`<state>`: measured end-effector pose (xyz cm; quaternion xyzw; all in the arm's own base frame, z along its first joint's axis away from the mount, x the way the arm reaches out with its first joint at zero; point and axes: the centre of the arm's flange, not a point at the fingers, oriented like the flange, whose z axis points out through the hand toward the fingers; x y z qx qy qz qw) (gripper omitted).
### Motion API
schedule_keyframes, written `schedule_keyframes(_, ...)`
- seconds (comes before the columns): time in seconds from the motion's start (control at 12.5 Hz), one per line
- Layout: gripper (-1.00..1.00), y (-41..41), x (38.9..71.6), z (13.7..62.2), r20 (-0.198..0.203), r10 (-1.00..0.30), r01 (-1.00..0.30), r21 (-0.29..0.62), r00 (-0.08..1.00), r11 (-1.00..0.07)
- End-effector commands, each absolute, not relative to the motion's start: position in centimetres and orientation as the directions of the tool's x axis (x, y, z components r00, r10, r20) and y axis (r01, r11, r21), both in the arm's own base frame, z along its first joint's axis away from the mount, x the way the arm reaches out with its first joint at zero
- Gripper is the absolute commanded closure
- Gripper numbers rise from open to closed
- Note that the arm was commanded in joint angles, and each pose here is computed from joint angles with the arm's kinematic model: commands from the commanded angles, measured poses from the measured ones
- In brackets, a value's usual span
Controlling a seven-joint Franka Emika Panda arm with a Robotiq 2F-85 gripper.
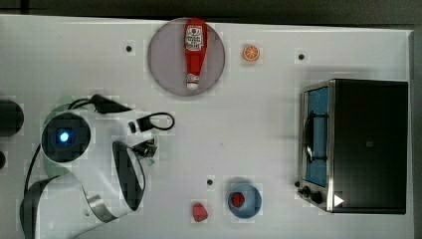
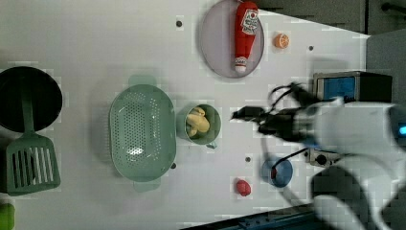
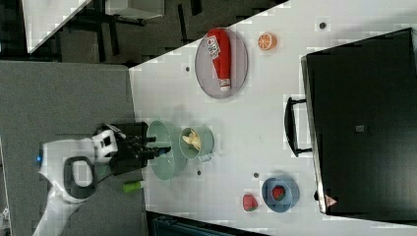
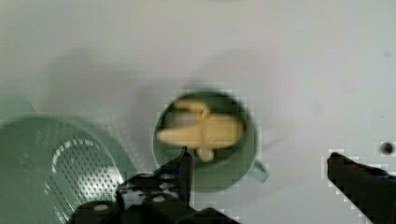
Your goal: Pick Banana and place it in mug.
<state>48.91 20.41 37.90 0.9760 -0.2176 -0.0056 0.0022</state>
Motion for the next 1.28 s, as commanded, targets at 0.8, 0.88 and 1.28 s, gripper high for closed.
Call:
schedule_keyframes(0.8,-1.00,-3.3,50.7,62.4,-0.001,-0.800,-0.800,0.004,0.600,-0.600)
schedule_keyframes(0.88,-1.00,-3.4,50.9,62.4,0.007,-0.800,-0.800,-0.005,0.599,-0.599)
schedule_keyframes(1.28,-1.00,-3.4,51.4,61.5,0.003,-0.800,-0.800,0.001,0.599,-0.599)
